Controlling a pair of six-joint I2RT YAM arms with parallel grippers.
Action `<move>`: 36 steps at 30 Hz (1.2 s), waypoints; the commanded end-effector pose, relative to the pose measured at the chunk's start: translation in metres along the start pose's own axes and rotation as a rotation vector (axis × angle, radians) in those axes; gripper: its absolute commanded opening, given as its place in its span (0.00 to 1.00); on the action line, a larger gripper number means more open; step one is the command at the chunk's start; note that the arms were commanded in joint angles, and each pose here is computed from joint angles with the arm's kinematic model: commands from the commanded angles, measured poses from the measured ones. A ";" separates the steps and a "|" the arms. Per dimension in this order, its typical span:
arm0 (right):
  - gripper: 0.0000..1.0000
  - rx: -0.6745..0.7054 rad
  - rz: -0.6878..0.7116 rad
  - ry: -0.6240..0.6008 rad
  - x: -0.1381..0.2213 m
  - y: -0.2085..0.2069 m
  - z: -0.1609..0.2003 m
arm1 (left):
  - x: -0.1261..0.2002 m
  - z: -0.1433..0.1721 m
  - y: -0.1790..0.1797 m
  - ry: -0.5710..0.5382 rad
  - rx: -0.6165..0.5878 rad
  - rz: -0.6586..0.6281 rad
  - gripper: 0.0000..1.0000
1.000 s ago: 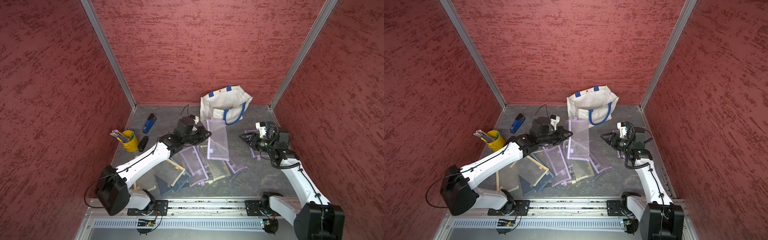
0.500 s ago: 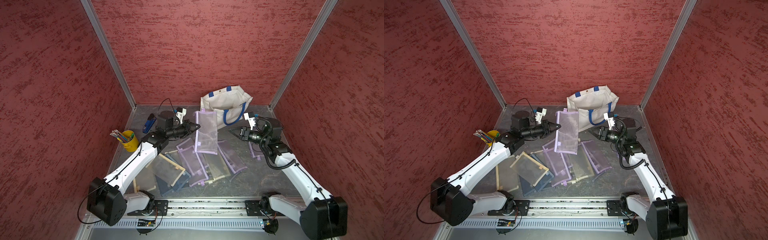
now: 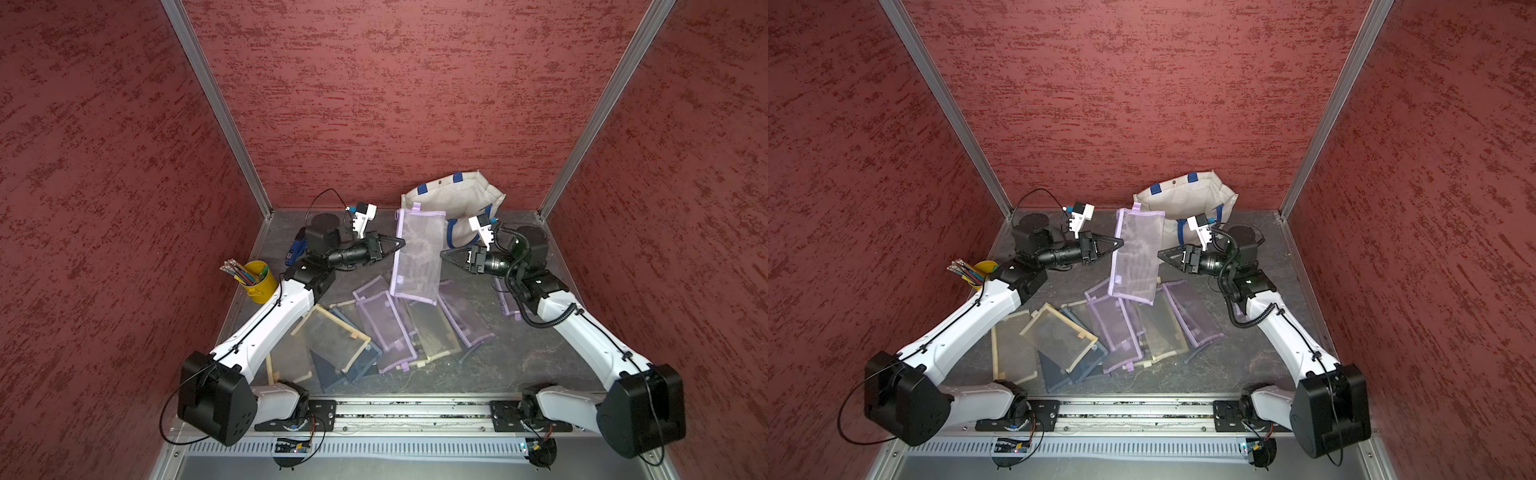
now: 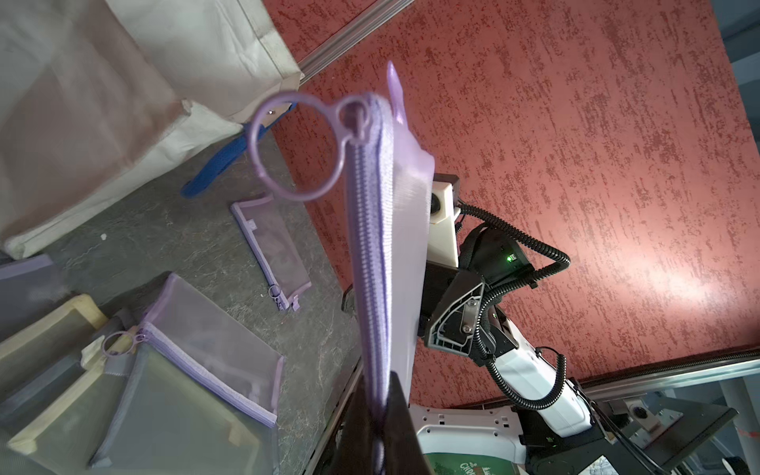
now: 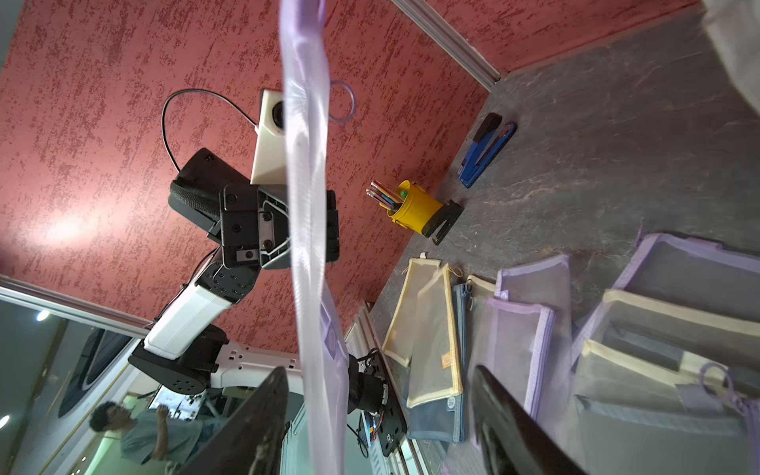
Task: Put the pencil pouch into the canvas bag
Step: Pick up the pencil pouch, then place the pencil pouch in the canvas bag.
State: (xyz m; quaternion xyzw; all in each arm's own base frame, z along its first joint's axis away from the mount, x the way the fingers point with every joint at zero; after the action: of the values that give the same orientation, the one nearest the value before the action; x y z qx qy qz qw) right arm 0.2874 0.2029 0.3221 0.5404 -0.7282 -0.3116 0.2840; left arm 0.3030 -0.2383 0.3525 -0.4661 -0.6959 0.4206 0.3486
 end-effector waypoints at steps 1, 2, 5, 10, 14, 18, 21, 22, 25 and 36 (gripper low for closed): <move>0.66 0.078 -0.092 -0.016 -0.004 0.027 -0.015 | -0.003 -0.011 -0.016 0.012 -0.059 0.065 0.00; 0.64 0.084 -0.104 -0.016 -0.006 0.030 -0.017 | -0.005 -0.012 -0.015 0.015 -0.056 0.066 0.00; 0.59 0.106 -0.131 -0.026 -0.008 0.037 -0.024 | -0.008 -0.017 -0.012 0.016 -0.054 0.063 0.00; 0.37 0.098 -0.134 -0.019 -0.014 0.033 -0.025 | -0.015 -0.023 -0.009 0.029 -0.052 0.072 0.00; 0.04 0.093 -0.109 -0.006 -0.020 0.026 -0.027 | -0.019 -0.027 -0.007 0.035 -0.050 0.080 0.00; 0.00 0.093 -0.051 0.000 -0.024 0.016 -0.033 | -0.019 -0.030 -0.008 0.023 -0.055 0.077 0.00; 0.00 0.111 -0.002 -0.031 -0.025 0.015 -0.047 | -0.015 -0.031 -0.002 0.000 -0.051 0.037 0.21; 0.00 0.112 0.026 -0.048 -0.025 0.013 -0.054 | -0.013 -0.032 0.003 -0.017 -0.048 0.006 0.37; 0.00 0.098 0.154 -0.133 -0.019 0.000 -0.087 | 0.000 -0.037 0.029 -0.086 -0.003 -0.146 0.79; 0.00 -0.097 0.484 -0.532 0.003 -0.060 -0.223 | 0.036 -0.005 0.059 -0.151 -0.039 -0.437 1.00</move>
State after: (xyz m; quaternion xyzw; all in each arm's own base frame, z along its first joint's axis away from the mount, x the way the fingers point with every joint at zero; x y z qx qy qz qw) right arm 0.4659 0.1658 0.4250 0.3200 -0.8590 -0.3598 0.1738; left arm 0.3254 -0.2004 0.3144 -0.3084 -0.7907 0.3796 0.3682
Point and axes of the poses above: each gripper's point midway between its finger pads, its own x axis back along the fingers, its own y axis along the line the jaws close on, z = x × y, the point moved 3 cm from there along x, back along the fingers, and after that the axes turned 6 degrees about x, right-handed, at the moved point
